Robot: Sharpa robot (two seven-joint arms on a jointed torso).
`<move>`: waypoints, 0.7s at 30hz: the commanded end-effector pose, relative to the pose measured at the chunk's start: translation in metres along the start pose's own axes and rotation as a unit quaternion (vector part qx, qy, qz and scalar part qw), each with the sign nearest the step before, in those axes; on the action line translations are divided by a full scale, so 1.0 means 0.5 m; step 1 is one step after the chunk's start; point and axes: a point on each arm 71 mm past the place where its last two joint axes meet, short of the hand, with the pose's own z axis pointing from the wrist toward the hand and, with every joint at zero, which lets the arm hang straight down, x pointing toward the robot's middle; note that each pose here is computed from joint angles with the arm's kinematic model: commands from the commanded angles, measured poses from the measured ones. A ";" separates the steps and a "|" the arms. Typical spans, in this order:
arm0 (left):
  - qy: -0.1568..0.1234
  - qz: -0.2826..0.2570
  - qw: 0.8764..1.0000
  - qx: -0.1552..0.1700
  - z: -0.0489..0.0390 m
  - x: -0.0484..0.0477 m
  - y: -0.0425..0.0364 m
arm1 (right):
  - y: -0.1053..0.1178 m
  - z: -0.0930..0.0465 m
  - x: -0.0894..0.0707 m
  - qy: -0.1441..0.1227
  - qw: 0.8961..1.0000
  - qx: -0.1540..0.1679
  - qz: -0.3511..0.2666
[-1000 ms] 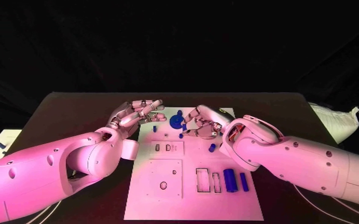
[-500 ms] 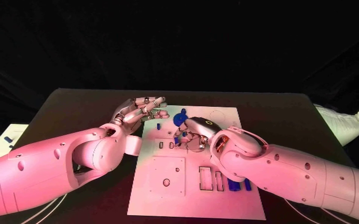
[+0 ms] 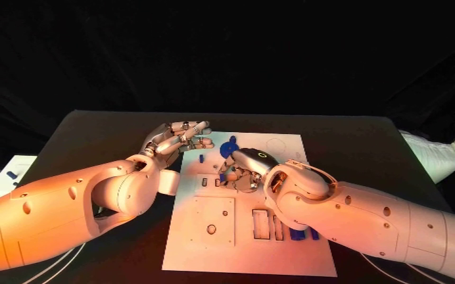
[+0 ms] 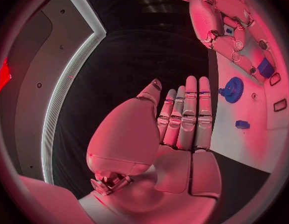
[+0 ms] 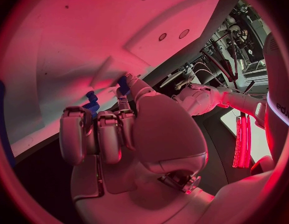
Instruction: Assemble the parts on the task board
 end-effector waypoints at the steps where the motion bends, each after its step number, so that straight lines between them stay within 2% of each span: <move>1: 0.010 -0.007 1.000 0.002 0.001 0.005 -0.001 | -0.005 -0.003 0.013 0.023 1.000 0.008 -0.017; 21: 0.010 -0.007 1.000 0.001 0.001 0.004 -0.001 | -0.019 -0.012 0.021 0.052 0.998 0.027 -0.037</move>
